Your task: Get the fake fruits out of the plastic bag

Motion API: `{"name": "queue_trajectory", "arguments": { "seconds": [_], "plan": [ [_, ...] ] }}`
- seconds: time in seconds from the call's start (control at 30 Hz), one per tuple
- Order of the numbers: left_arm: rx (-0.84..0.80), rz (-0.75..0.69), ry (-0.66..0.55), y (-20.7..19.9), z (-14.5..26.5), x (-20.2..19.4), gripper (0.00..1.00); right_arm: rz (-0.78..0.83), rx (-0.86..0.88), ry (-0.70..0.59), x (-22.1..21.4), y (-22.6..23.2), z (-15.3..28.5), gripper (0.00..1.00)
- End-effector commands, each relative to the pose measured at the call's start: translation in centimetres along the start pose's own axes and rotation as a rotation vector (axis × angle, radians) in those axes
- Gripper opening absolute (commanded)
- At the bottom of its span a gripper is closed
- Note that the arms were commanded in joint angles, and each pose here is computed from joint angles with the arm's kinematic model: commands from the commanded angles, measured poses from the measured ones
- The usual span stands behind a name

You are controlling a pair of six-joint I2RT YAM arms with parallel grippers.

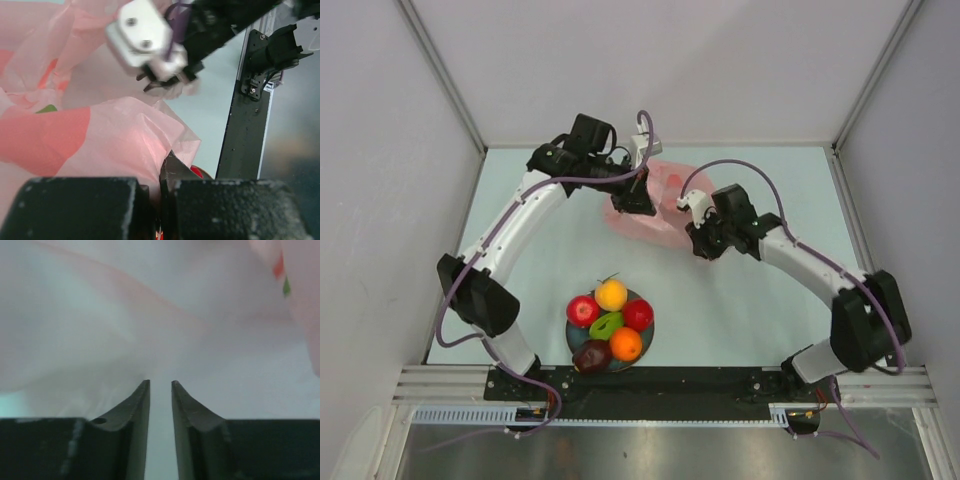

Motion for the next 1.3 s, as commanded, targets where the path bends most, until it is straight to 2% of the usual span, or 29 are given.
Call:
{"name": "queue_trajectory", "arguments": {
  "seconds": [0.0,0.1,0.17,0.3,0.33,0.5,0.53,0.6,0.63,0.7,0.77,0.83,1.0,1.13,1.27],
  "plan": [
    [0.011,-0.109,-0.029,-1.7,1.7,0.2,0.00,0.002,-0.029,-0.164,2.5,0.2,1.0,0.31],
    [0.008,-0.112,-0.020,-1.5,1.6,0.1,0.00,-0.030,-0.046,-0.172,3.0,-2.1,-2.6,0.27],
    [0.007,-0.110,-0.016,-1.4,1.4,0.0,0.00,-0.049,-0.022,-0.150,3.2,-3.4,-4.9,0.22],
    [-0.008,-0.103,-0.005,-1.2,1.1,-0.2,0.00,-0.097,-0.052,-0.111,3.9,-5.0,-6.8,0.22],
    [-0.011,-0.100,-0.004,-1.1,1.1,-0.3,0.00,-0.093,-0.078,-0.108,4.1,-4.9,-7.0,0.28],
    [-0.013,-0.124,0.003,-1.0,1.0,-0.4,0.00,-0.081,-0.253,-0.092,4.8,-5.9,-6.6,0.43],
    [-0.013,-0.127,0.007,-0.9,0.9,-0.5,0.00,-0.079,-0.268,-0.086,4.8,-6.0,-6.6,0.51],
    [-0.018,-0.149,0.027,-0.6,0.8,-0.8,0.00,-0.075,-0.298,-0.070,4.7,-6.1,-6.8,0.59],
    [-0.015,-0.153,0.044,-0.2,0.5,-1.2,0.00,-0.080,-0.308,-0.062,4.5,-6.2,-6.9,0.67],
    [0.009,-0.204,0.074,0.4,0.4,-1.9,0.00,-0.105,-0.356,-0.055,4.3,-6.8,-7.2,0.74],
    [0.027,-0.255,0.083,0.8,0.1,-2.6,0.00,-0.119,-0.369,-0.063,4.1,-7.1,-7.6,0.87],
    [0.048,-0.275,0.105,1.3,-0.3,-3.7,0.00,-0.102,-0.359,-0.073,4.0,-7.4,-8.6,0.93],
    [0.042,-0.307,0.134,1.2,-1.1,-4.4,0.00,-0.042,-0.355,-0.151,4.9,-7.9,-9.8,0.95],
    [0.043,-0.314,0.131,1.2,-1.5,-4.3,0.00,-0.020,-0.360,-0.154,4.7,-8.0,-11.5,0.96],
    [0.046,-0.310,0.129,1.2,-1.7,-4.2,0.00,-0.051,-0.461,-0.162,4.6,-9.3,-13.1,0.96]
  ]
}}
Point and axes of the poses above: each gripper's point midway between its finger pads, its own z axis back along the fingers, its own y axis along the line the jaws close on, x = y × z, the point moved 10 cm from there along z, back along the fingers, and after that the axes turned 13 degrees about z, right-handed, at the moved point
